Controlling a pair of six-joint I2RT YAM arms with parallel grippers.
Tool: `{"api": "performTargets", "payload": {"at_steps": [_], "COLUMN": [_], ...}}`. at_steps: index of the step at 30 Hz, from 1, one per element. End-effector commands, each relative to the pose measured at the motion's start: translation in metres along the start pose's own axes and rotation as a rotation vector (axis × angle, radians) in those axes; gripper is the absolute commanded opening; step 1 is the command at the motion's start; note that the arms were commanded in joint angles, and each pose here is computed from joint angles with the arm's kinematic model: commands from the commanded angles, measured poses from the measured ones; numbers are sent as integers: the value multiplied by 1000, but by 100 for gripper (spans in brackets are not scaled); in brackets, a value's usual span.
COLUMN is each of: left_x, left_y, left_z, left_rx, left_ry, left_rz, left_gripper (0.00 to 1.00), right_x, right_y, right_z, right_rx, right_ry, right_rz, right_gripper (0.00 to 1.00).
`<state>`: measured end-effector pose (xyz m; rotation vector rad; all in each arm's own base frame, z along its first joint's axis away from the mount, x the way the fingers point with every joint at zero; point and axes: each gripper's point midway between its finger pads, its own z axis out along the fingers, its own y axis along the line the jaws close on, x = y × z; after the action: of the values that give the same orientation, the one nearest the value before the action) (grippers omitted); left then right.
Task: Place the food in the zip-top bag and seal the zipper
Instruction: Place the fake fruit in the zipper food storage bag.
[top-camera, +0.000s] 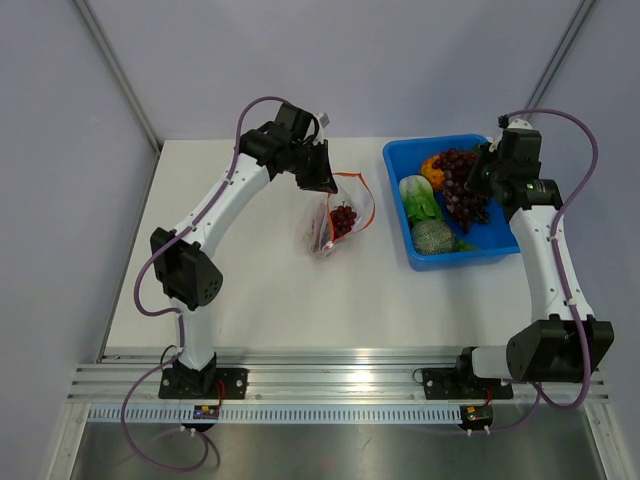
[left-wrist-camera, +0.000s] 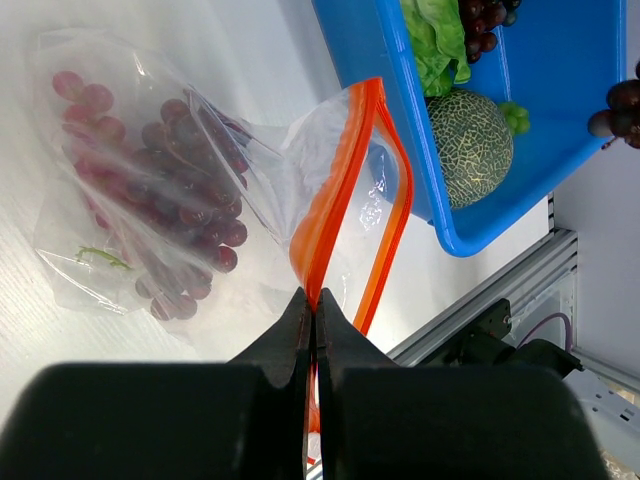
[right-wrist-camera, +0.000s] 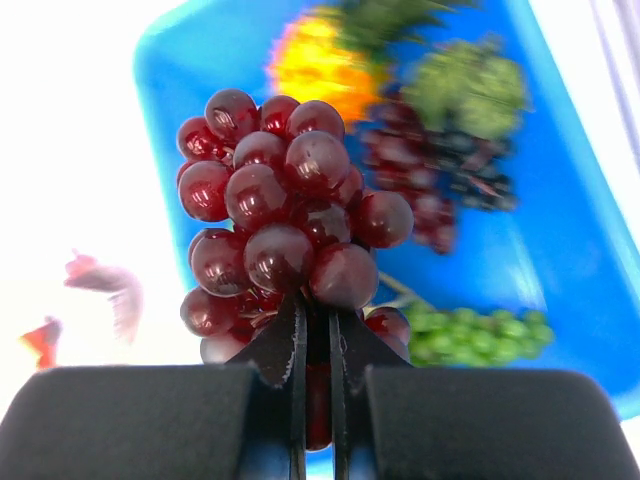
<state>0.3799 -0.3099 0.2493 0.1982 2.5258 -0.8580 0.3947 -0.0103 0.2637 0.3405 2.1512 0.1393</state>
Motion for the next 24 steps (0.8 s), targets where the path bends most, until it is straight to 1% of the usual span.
{"api": "performTargets", "payload": {"at_steps": [1, 3, 6, 7, 9, 10, 13, 16, 24], "left_x": [-16, -16, -16, -16, -14, -13, -9, -10, -22], "left_y": [-25, -26, -24, -23, -22, -22, -18, -18, -24], "left_z": [-20, -21, -24, -23, -25, -24, -23, -26, -32], "left_rx": [75, 73, 65, 62, 59, 59, 48, 43, 58], "left_ry": [-65, -70, -73, -72, -66, -62, -53, -68, -99], "left_rz": [43, 44, 48, 49, 52, 54, 53, 53, 62], "left_gripper": [0, 0, 0, 0, 0, 0, 0, 0, 0], "right_x": [-37, -34, -38, -36, -34, -28, -15, 1, 45], "right_y": [66, 95, 124, 140, 155, 167, 193, 207, 227], "right_z": [-49, -63, -81, -91, -100, -105, -109, -102, -80], "right_rx": [-202, -276, -359, -419, -480, -534, -624, -643, -645], "right_ry": [-140, -149, -158, -153, -151, -131, -93, -41, 124], "right_rz": [-19, -47, -60, -74, -60, -62, -48, -55, -95], "right_gripper": [0, 0, 0, 0, 0, 0, 0, 0, 0]}}
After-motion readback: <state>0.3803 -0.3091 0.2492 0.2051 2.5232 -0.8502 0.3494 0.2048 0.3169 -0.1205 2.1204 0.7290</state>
